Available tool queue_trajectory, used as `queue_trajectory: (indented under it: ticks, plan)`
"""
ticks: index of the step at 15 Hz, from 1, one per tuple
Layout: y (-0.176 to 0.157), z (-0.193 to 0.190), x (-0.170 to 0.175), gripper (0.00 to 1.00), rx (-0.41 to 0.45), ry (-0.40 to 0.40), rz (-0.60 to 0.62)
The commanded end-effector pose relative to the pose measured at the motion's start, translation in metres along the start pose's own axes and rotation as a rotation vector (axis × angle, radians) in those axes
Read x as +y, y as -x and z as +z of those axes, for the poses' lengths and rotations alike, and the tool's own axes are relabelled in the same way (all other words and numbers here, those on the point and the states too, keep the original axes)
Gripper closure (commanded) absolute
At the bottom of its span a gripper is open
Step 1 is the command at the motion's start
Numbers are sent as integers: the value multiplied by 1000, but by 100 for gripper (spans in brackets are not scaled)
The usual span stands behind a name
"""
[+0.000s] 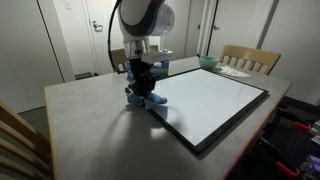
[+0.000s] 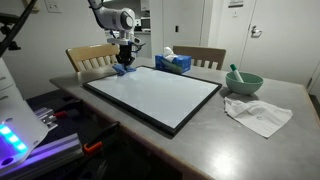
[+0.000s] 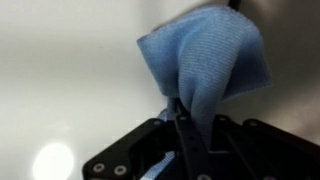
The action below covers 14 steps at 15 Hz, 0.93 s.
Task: Wipe the whiteboard with the blue towel
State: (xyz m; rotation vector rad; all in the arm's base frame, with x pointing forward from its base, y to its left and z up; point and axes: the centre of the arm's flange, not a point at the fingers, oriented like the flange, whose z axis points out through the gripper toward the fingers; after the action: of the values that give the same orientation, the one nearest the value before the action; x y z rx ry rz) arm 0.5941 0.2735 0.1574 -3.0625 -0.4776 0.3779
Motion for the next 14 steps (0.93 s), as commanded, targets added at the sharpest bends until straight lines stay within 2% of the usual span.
queue_trajectory:
  ticks: [1,6,14]
  plan:
    - [-11,6,-8,96,14,42,6]
    - [10,1,-8,96,46,48,64]
    - [48,17,-6,96,133,91,133]
